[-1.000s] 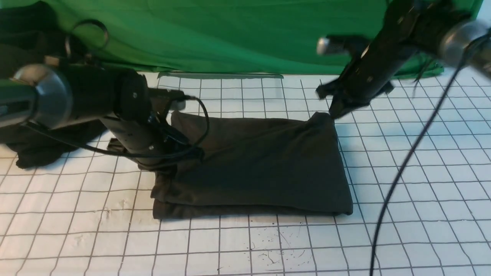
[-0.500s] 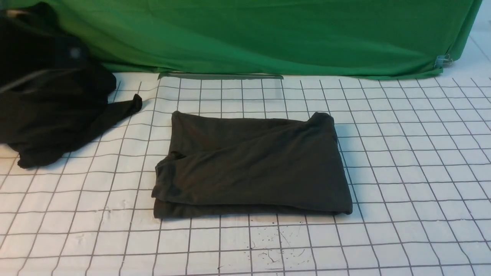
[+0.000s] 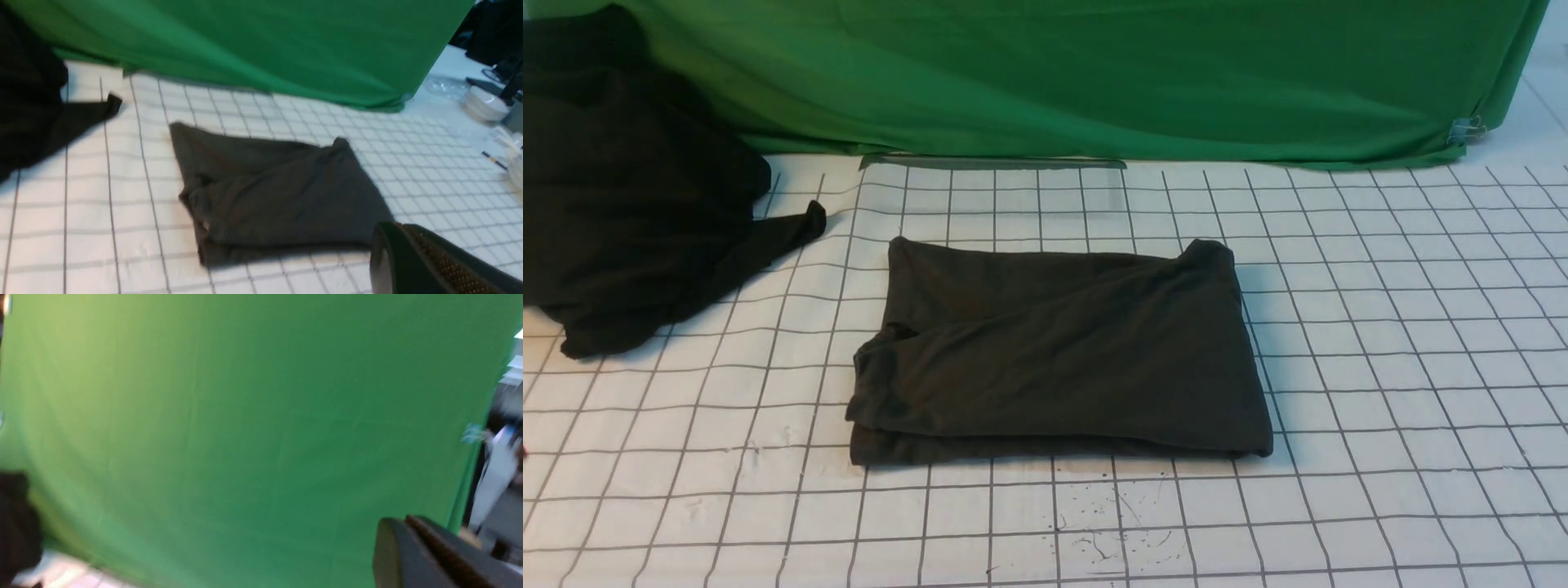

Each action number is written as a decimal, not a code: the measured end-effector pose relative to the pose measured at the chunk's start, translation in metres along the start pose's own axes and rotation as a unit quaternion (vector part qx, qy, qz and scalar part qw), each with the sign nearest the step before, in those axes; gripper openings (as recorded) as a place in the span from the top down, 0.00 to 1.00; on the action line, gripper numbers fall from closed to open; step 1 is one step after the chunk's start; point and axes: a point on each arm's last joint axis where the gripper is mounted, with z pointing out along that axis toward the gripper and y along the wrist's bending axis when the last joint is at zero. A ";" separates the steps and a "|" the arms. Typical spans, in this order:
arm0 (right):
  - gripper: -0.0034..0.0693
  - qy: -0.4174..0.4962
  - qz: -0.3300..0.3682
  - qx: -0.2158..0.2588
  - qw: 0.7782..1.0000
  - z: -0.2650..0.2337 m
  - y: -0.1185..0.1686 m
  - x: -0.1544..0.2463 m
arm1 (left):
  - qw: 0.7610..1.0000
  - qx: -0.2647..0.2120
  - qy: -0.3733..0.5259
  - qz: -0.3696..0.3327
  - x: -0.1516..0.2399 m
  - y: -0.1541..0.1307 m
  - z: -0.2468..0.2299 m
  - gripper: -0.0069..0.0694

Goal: Fold a long-sleeved shirt over a white checkered tablecloth.

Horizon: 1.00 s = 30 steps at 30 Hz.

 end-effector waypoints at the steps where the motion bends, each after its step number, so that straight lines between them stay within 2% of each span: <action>1: 0.94 -0.031 0.004 0.009 0.999 -0.014 0.001 0.016 | 1.000 -0.005 0.016 -0.003 0.011 0.004 0.005 0.91; 5: 0.94 -0.108 0.012 0.028 0.994 -0.038 0.002 0.046 | 0.999 -0.005 0.044 -0.017 0.028 0.009 0.016 0.91; 11: 0.88 -0.145 0.012 0.041 0.989 -0.035 0.001 0.055 | 0.999 0.005 0.028 -0.027 0.030 0.009 0.020 0.91; 30: 0.82 -0.104 0.014 0.032 0.994 -0.033 0.002 0.063 | 1.000 0.001 0.022 -0.015 0.029 0.010 0.020 0.91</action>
